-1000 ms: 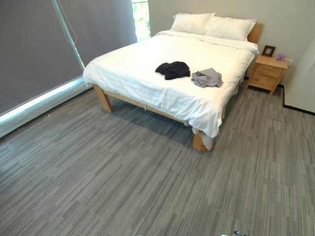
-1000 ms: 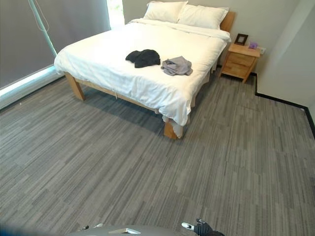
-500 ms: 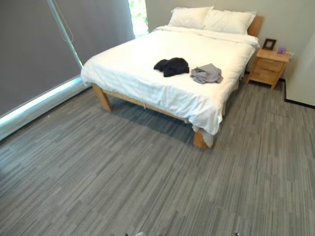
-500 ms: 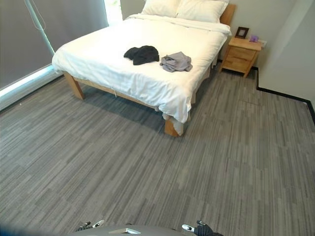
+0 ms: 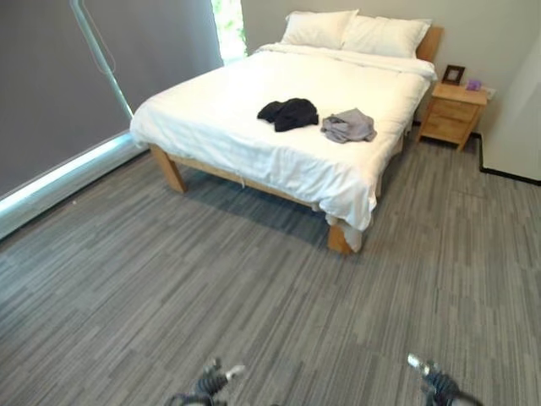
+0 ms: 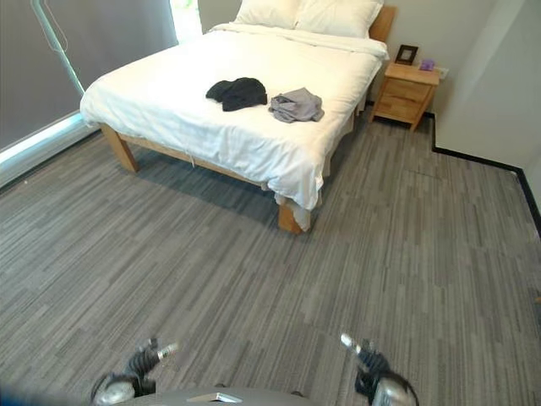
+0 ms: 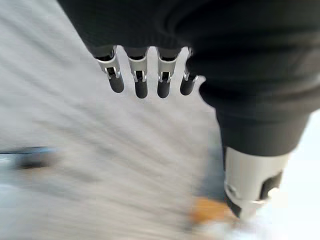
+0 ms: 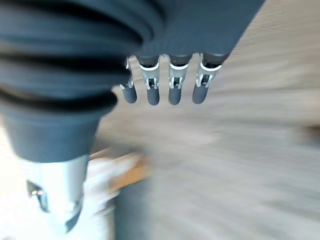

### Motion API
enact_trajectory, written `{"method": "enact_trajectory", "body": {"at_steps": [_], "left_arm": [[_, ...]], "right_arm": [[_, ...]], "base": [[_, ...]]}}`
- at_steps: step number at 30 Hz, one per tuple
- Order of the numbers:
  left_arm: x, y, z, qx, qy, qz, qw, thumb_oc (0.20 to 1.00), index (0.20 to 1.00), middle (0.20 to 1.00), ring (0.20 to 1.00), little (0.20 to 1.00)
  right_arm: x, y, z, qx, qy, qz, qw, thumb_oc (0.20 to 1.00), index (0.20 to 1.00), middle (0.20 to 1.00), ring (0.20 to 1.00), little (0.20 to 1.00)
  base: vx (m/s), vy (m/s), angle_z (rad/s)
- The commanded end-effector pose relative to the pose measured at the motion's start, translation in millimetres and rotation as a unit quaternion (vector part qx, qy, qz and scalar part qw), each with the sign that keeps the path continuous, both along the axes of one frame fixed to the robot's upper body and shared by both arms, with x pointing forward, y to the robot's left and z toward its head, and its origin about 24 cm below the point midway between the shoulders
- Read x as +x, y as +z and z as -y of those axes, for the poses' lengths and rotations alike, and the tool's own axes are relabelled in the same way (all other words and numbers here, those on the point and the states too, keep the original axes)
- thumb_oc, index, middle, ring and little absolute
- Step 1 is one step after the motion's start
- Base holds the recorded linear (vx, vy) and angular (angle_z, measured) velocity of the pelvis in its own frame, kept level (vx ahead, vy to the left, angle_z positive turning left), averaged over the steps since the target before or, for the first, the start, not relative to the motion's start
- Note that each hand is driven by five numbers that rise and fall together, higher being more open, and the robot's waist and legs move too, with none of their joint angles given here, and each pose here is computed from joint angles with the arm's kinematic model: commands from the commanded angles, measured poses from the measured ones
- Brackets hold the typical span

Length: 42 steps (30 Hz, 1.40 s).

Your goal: Pick up bed clothes into laundry basket.

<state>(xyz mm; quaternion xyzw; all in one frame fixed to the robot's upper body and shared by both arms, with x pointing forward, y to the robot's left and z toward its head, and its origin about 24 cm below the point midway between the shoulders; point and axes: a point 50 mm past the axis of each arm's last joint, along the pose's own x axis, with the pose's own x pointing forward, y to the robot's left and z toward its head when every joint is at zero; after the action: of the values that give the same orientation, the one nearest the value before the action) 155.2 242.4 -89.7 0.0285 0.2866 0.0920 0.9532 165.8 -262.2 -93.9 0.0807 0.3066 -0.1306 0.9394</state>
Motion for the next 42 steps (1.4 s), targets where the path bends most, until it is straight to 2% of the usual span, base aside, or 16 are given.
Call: {"method": "enact_trajectory", "body": {"at_steps": [1, 2, 4, 7, 8, 12, 15, 17, 25, 31, 36, 42], "left_arm": [[38, 32, -3, -0.029, 0.007, 0.087, 0.996, 1.0, 1.0, 1.0, 1.0, 1.0], [38, 32, -3, -0.029, 0.007, 0.087, 0.996, 1.0, 1.0, 1.0, 1.0, 1.0], [53, 56, 5, -0.077, 0.002, 0.155, 0.985, 1.0, 1.0, 1.0, 1.0, 1.0], [57, 68, 2, -0.086, 0.01, 0.191, 0.978, 1.0, 1.0, 1.0, 1.0, 1.0], [59, 77, -1, -0.101, 0.042, 0.224, 0.968, 1.0, 1.0, 1.0, 1.0, 1.0], [59, 89, -5, -0.098, 0.082, 0.27, 0.954, 1.0, 1.0, 1.0, 1.0, 1.0], [57, 85, 0, -0.123, 0.087, 0.258, 0.954, 1.0, 1.0, 1.0, 1.0, 1.0], [54, 83, 3, -0.119, 0.045, 0.239, 0.963, 1.0, 1.0, 1.0, 1.0, 1.0], [56, 88, 3, -0.09, 0.032, 0.244, 0.965, 1.0, 1.0, 1.0, 1.0, 1.0], [62, 99, -10, -0.046, 0.041, 0.255, 0.965, 1.0, 1.0, 1.0, 1.0, 1.0], [65, 100, -9, -0.066, 0.064, 0.268, 0.959, 1.0, 1.0, 1.0, 1.0, 1.0], [70, 103, -3, -0.047, 0.041, 0.273, 0.96, 1.0, 1.0, 1.0, 1.0, 1.0]], "right_arm": [[46, 42, -8, 0.009, 0.027, 0.118, 0.993, 1.0, 1.0, 1.0, 1.0, 1.0], [46, 42, -8, 0.009, 0.027, 0.118, 0.993, 1.0, 1.0, 1.0, 1.0, 1.0], [59, 67, -23, 0.006, 0.062, 0.187, 0.98, 1.0, 1.0, 1.0, 1.0, 1.0], [61, 74, -33, 0.029, 0.072, 0.217, 0.973, 1.0, 1.0, 1.0, 1.0, 1.0], [60, 82, -42, 0.048, 0.083, 0.243, 0.965, 1.0, 1.0, 1.0, 1.0, 1.0], [53, 78, -46, 0.052, 0.076, 0.239, 0.967, 1.0, 1.0, 1.0, 1.0, 1.0], [53, 80, -46, 0.025, 0.107, 0.229, 0.967, 1.0, 1.0, 1.0, 1.0, 1.0], [58, 83, -43, -0.02, 0.139, 0.216, 0.966, 1.0, 1.0, 1.0, 1.0, 1.0], [56, 78, -49, 0.027, 0.109, 0.214, 0.97, 1.0, 1.0, 1.0, 1.0, 1.0], [59, 89, -62, 0.023, 0.135, 0.239, 0.961, 1.0, 1.0, 1.0, 1.0, 1.0], [53, 84, -60, 0.022, 0.135, 0.223, 0.965, 1.0, 1.0, 1.0, 1.0, 1.0], [51, 84, -58, 0.036, 0.124, 0.229, 0.965, 1.0, 1.0, 1.0, 1.0, 1.0]], "base": [[-0.01, 0.038, 0.03], [0.0, 0.038, -0.02], [-0.01, 0.039, -0.03], [0.0, 0.025, -0.02], [0.0, 0.0, 0.0], [0.01, 0.019, 0.0], [0.0, 0.048, 0.0], [0.02, 0.088, 0.0], [0.04, 0.123, -0.09], [0.13, 0.19, 0.07], [0.4, -0.098, -0.06], [0.41, -0.125, 0.31]]}}
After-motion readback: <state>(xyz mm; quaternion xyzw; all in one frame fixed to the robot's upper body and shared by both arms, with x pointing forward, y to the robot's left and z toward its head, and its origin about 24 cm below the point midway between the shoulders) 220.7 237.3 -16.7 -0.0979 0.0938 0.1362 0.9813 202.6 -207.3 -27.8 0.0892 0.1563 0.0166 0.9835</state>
